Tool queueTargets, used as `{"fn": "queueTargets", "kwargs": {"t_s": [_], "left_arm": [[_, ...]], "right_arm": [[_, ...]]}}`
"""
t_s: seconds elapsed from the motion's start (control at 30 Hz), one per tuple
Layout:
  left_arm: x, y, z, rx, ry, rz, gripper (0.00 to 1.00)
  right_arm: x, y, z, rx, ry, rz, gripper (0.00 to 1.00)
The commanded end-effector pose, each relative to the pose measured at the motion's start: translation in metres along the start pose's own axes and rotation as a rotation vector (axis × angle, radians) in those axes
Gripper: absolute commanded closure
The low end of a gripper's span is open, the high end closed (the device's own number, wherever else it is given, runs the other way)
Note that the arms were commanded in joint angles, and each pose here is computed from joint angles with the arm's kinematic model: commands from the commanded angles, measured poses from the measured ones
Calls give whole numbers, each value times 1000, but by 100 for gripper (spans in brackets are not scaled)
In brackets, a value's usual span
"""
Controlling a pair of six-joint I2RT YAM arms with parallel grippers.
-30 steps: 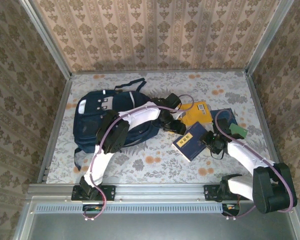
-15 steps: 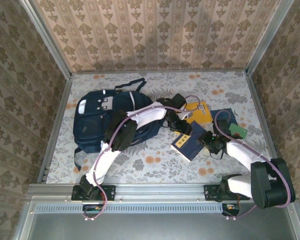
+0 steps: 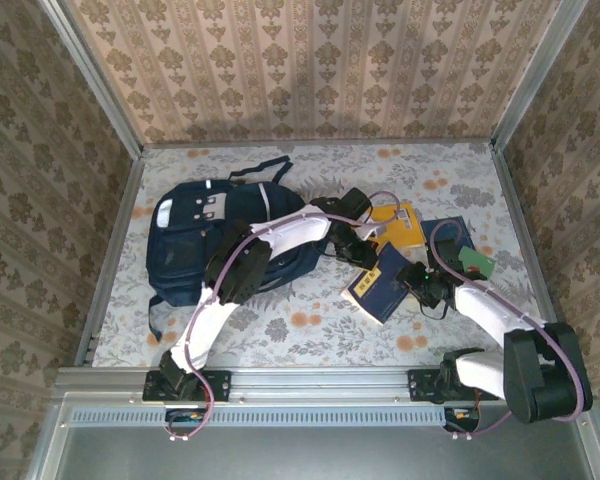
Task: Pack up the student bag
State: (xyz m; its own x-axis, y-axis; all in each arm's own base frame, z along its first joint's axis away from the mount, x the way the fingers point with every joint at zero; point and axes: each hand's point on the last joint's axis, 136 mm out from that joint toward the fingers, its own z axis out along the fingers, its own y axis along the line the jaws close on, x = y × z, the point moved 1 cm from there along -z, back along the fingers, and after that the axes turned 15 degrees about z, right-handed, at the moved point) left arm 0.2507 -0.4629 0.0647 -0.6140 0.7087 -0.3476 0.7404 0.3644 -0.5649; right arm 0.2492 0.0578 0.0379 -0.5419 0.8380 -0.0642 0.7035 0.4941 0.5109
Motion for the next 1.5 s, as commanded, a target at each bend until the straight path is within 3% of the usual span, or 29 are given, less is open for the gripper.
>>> {"fn": "queueTargets", "kwargs": {"t_s": [0.0, 0.07, 0.2, 0.3, 0.57, 0.93, 1.0, 1.07, 1.27, 1.37, 1.4, 1.47], "left_arm": [[-18, -32, -46, 60, -138, 29, 100], [-19, -37, -70, 61, -202, 17, 100], [-16, -46, -115, 68, -329, -4, 100], [-13, -54, -143, 103, -412, -23, 100], [-12, -73, -204, 155, -577, -40, 100], [-18, -101, -219, 328, -625, -39, 100], [-16, -101, -219, 326, -618, -39, 100], [-12, -99, -217, 311, -611, -43, 100], [-6, -91, -214, 291, -604, -74, 100], [-1, -82, -210, 271, -590, -109, 100], [1, -78, -210, 260, -584, -123, 90], [7, -67, -211, 219, -577, -155, 59]], "right_arm": [[3, 22, -23, -96, 0, -78, 47], [4, 34, -38, -171, -13, -127, 42], [17, 65, -63, -397, 6, -209, 14], [30, 91, -81, -591, 62, -233, 7], [53, 140, -117, -883, 232, -265, 5], [56, 167, -130, -963, 281, -243, 4], [57, 175, -135, -991, 301, -239, 8], [58, 182, -140, -1009, 307, -245, 18], [54, 183, -137, -996, 278, -234, 71], [54, 180, -136, -990, 269, -236, 92], [54, 179, -136, -986, 265, -240, 96], [54, 177, -139, -977, 247, -258, 100]]}}
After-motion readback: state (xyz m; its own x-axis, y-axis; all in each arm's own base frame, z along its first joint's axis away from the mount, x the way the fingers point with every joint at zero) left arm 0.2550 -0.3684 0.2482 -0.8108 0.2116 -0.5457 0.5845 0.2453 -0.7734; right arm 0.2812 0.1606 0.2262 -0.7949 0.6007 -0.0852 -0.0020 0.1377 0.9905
